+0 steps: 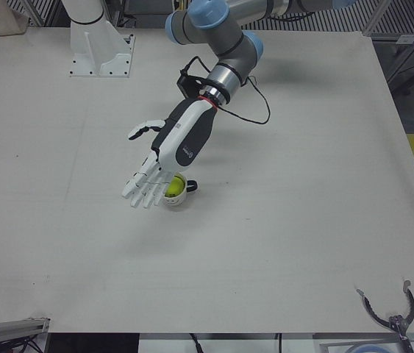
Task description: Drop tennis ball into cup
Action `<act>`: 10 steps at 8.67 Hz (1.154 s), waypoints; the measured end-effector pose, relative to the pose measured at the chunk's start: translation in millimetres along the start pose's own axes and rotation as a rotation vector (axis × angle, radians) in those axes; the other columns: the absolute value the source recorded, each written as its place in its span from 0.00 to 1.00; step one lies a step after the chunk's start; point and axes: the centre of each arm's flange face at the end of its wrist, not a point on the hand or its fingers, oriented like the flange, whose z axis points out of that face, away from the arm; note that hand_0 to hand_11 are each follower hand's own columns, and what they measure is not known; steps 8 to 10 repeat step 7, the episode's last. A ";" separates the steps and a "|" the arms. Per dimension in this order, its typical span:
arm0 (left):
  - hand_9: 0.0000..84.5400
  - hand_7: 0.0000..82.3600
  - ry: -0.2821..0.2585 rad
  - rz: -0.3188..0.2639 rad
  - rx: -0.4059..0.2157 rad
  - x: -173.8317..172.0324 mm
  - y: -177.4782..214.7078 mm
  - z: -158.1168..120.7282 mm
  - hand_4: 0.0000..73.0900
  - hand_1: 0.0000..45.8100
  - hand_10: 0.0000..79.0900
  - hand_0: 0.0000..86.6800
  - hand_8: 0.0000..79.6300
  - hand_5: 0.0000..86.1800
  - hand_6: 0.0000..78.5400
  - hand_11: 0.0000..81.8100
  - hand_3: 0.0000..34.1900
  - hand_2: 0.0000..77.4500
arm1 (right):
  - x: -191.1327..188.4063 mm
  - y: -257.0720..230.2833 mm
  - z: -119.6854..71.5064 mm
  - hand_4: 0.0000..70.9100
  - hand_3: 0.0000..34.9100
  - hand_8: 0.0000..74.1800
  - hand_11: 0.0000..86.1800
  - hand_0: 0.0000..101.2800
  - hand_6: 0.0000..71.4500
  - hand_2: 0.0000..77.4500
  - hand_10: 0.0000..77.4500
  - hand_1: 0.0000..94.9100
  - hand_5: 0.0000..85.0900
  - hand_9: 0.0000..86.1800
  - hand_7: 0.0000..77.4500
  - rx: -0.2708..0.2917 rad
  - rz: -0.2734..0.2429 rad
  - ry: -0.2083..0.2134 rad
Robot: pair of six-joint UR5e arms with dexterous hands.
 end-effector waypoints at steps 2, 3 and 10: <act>0.01 0.01 0.137 0.055 0.002 85.9 22.8 -2.0 0.01 0.64 0.00 0.59 0.00 0.08 0.00 0.01 0.33 0.30 | -0.2 0.0 0.0 0.00 0.00 0.00 0.01 0.00 0.00 0.01 0.00 0.01 0.00 0.00 0.01 0.000 0.000 0.000; 0.01 0.01 0.183 0.077 0.038 114.5 9.4 -11.9 0.01 0.69 0.00 0.60 0.00 0.08 0.00 0.01 0.33 0.30 | -0.5 0.0 -0.1 0.00 0.00 0.00 0.01 0.00 0.00 0.01 0.00 0.01 0.00 0.00 0.01 0.000 0.000 -0.001; 0.02 0.01 0.287 0.114 0.207 190.7 -100.1 -56.6 0.01 0.79 0.00 0.73 0.00 0.11 0.00 0.01 0.33 0.30 | -0.8 0.1 -0.1 0.00 0.00 0.00 0.01 0.00 0.00 0.01 0.00 0.01 0.00 0.00 0.00 0.000 0.000 -0.002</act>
